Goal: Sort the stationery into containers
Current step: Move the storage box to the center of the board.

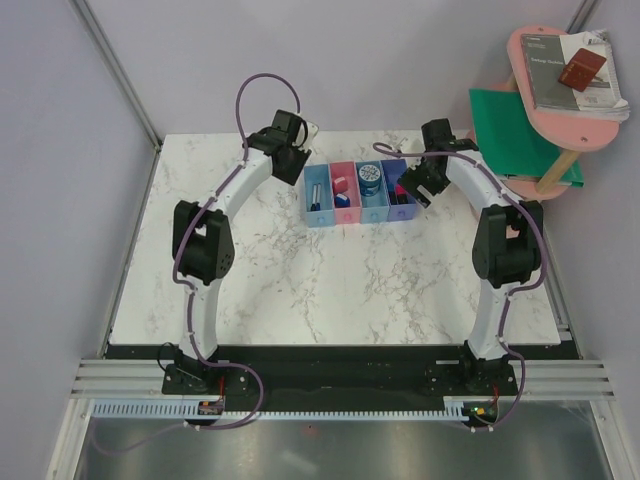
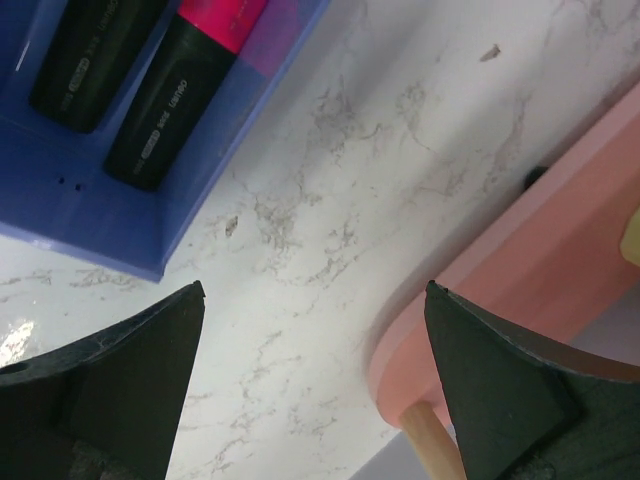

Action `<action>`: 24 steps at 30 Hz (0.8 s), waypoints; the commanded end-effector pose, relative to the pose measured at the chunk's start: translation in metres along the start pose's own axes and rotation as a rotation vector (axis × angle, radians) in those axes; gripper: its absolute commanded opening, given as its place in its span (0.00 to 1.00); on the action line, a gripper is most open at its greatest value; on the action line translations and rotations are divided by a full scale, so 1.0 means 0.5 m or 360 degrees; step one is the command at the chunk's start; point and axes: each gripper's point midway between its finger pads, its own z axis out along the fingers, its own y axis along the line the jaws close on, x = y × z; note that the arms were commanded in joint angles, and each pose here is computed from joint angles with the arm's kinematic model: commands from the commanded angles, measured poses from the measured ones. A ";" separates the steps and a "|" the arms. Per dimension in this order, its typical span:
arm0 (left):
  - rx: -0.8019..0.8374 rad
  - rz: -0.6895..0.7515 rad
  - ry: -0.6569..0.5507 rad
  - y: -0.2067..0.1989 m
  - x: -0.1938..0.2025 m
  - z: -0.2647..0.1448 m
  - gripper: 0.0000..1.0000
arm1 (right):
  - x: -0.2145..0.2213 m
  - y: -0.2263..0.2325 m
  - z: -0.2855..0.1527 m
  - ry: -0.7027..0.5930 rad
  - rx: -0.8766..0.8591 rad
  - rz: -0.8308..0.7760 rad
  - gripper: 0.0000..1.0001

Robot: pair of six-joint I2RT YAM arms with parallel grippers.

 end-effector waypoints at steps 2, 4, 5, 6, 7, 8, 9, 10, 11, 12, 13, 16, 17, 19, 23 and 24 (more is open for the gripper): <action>0.0002 -0.0029 0.0028 -0.007 0.012 0.019 0.44 | -0.042 0.003 0.054 -0.0097 -0.0029 0.0026 0.98; 0.0019 -0.0034 0.0035 -0.013 0.014 0.023 0.43 | -0.041 0.004 0.081 -0.0094 -0.0039 0.0042 0.98; 0.0027 -0.0033 0.0041 -0.017 0.017 0.026 0.43 | -0.042 0.004 0.089 -0.0095 -0.0043 0.0046 0.98; 0.0037 -0.0030 0.0046 -0.020 0.019 0.030 0.43 | -0.043 0.007 0.101 -0.0099 -0.0049 0.0048 0.98; 0.0049 -0.0021 0.0046 -0.023 0.019 0.032 0.43 | -0.044 0.008 0.106 -0.0105 -0.0054 0.0051 0.98; 0.0046 -0.0022 0.0050 -0.022 0.021 0.034 0.43 | -0.044 0.014 0.112 -0.0108 -0.0065 0.0051 0.98; 0.0049 -0.0017 0.0061 -0.024 0.025 0.038 0.43 | -0.046 0.014 0.117 -0.0117 -0.0070 0.0058 0.98; 0.0061 -0.0009 0.0069 -0.030 0.028 0.041 0.42 | -0.046 0.016 0.119 -0.0121 -0.0076 0.0060 0.98; 0.0062 -0.0011 0.0076 -0.031 0.031 0.044 0.42 | -0.044 0.018 0.124 -0.0117 -0.0079 0.0065 0.98; 0.0073 -0.0008 0.0084 -0.034 0.035 0.048 0.42 | -0.045 0.020 0.127 -0.0120 -0.0078 0.0063 0.98; 0.0085 -0.0008 0.0089 -0.039 0.037 0.051 0.42 | -0.046 0.020 0.127 -0.0123 -0.0074 0.0061 0.98; 0.0108 0.0003 0.0119 -0.053 0.050 0.064 0.42 | -0.039 0.028 0.135 -0.0118 -0.0082 0.0044 0.98; 0.0110 0.0005 0.0123 -0.058 0.051 0.066 0.41 | -0.041 0.029 0.135 -0.0123 -0.0077 0.0039 0.98; 0.0122 0.0003 0.0134 -0.062 0.055 0.074 0.41 | -0.038 0.037 0.136 -0.0117 -0.0085 0.0035 0.98; 0.0121 0.0014 0.0128 -0.067 0.050 0.079 0.41 | -0.050 0.064 0.129 -0.0135 -0.0103 -0.0003 0.98; 0.0118 0.0018 0.0126 -0.067 0.048 0.080 0.41 | -0.050 0.071 0.128 -0.0135 -0.0106 -0.0012 0.98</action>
